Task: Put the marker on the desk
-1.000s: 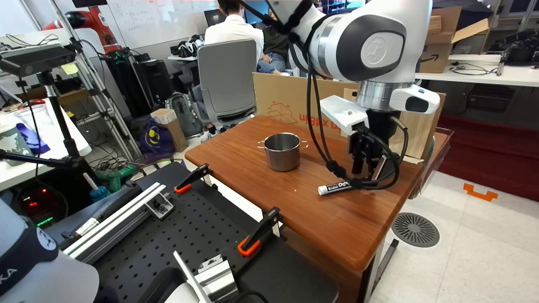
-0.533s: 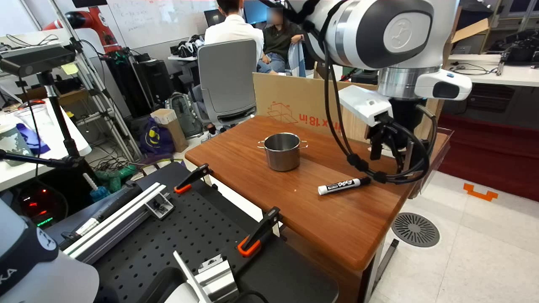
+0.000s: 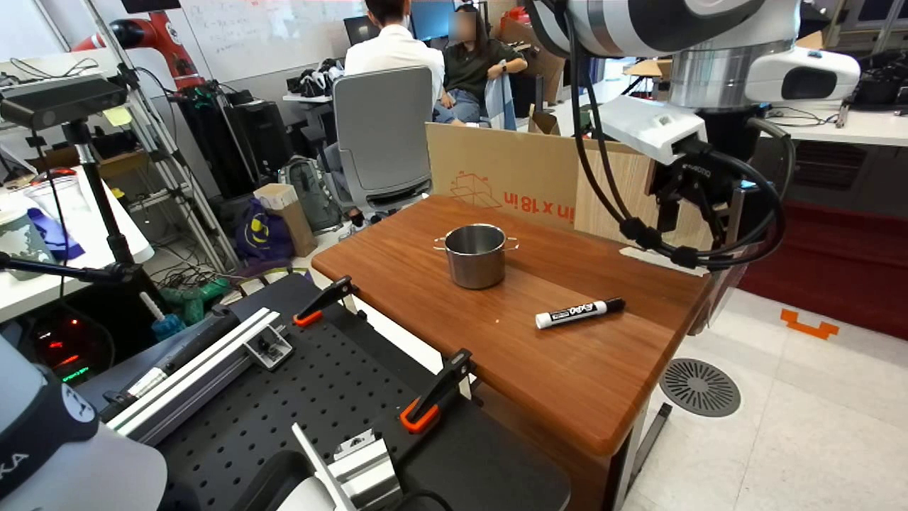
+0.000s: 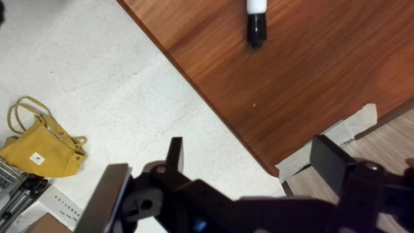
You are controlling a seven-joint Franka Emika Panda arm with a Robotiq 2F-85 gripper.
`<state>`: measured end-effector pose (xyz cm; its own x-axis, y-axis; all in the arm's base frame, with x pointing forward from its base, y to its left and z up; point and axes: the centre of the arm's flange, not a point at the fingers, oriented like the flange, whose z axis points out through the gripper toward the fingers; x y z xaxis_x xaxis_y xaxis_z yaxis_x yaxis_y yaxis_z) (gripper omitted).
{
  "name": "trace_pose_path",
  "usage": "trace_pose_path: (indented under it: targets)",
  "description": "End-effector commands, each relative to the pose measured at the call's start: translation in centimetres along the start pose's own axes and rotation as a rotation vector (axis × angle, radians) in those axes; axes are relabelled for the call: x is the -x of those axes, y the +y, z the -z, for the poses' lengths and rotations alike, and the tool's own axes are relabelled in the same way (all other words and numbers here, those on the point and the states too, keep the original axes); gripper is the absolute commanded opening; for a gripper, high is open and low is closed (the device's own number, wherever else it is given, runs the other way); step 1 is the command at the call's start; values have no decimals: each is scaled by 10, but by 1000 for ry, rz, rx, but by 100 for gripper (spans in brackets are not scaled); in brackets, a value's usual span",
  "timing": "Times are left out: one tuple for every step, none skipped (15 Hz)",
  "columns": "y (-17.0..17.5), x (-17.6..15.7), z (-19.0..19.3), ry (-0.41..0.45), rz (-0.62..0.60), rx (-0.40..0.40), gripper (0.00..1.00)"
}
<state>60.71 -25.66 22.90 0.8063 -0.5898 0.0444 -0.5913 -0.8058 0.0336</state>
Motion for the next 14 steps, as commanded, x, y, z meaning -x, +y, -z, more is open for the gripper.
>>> trace_pose_path:
  targets:
    - [-1, 2, 5, -1, 5, -2, 100]
    - [-1, 6, 8, -5, 8, -4, 100]
    - [-1, 8, 9, -8, 10, -5, 100]
    - [-1, 9, 9, -11, 11, -5, 100]
    - [0, 10, 8, -13, 12, -4, 100]
    - [0, 11, 7, -14, 12, -4, 100]
    - [0, 11, 7, -14, 13, -4, 100]
    - [0, 11, 7, -14, 13, -4, 100]
    - [0, 11, 7, -14, 14, -4, 100]
    - [0, 11, 7, -14, 14, -4, 100]
    - [0, 11, 7, -14, 14, -4, 100]
    - [0, 11, 7, -14, 14, -4, 100]
    - [0, 11, 7, -14, 14, -4, 100]
    - [0, 11, 7, -14, 14, -4, 100]
